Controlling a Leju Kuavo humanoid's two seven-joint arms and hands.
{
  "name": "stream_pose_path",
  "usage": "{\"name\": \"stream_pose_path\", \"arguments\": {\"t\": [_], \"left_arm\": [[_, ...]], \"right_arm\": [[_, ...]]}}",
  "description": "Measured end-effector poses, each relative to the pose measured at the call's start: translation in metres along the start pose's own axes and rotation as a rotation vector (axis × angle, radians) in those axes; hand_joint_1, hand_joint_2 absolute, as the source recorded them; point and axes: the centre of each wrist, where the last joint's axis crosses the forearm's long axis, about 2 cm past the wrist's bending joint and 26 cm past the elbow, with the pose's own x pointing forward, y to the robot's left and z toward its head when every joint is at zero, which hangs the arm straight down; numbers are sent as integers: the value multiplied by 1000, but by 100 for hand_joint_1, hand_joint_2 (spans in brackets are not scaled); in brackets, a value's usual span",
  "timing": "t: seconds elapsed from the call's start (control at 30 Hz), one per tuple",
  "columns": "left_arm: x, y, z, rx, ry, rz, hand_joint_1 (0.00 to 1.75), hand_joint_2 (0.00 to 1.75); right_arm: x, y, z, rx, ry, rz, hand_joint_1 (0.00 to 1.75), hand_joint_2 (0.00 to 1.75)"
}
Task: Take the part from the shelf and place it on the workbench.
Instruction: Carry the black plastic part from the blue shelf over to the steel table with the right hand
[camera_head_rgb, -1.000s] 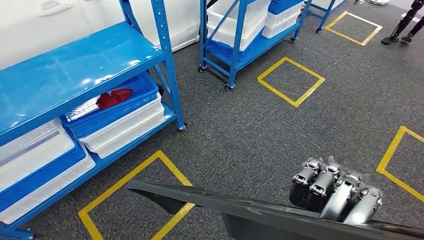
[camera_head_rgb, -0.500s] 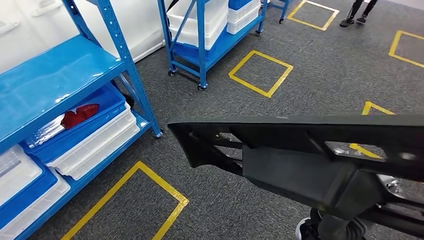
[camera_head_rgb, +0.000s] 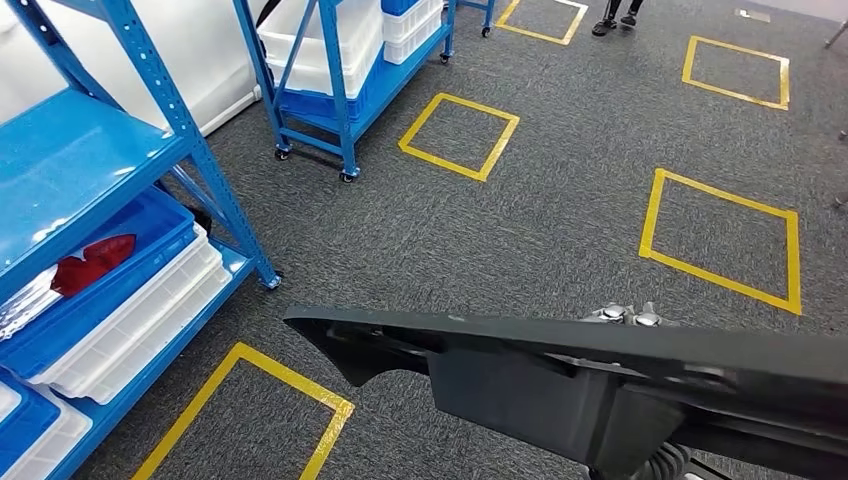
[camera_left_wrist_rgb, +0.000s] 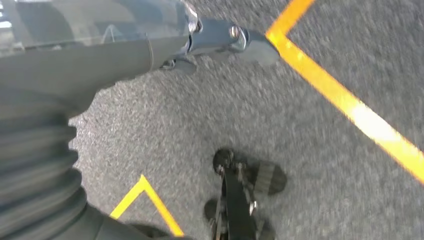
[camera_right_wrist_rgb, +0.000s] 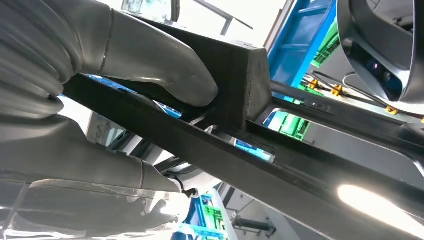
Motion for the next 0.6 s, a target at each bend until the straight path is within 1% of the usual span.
{"name": "stream_pose_path", "arguments": {"t": [0.13, 0.27, 0.4, 0.6], "left_arm": [[-1, -6, 1, -9, -8, 15, 0, 175], [1, -10, 1, -19, -2, 7, 0, 175], [-4, -9, 2, -25, 13, 0, 0, 175], [-3, -9, 2, -27, 3, 10, 0, 175]], "right_arm": [[-2, -1, -3, 22, -10, -16, 175, 175], [-4, 0, -6, 21, -19, 2, 175, 175], [-5, 2, -8, 11, -27, 9, 175, 175], [-7, 3, -15, 10, -57, -14, 175, 175]]}}
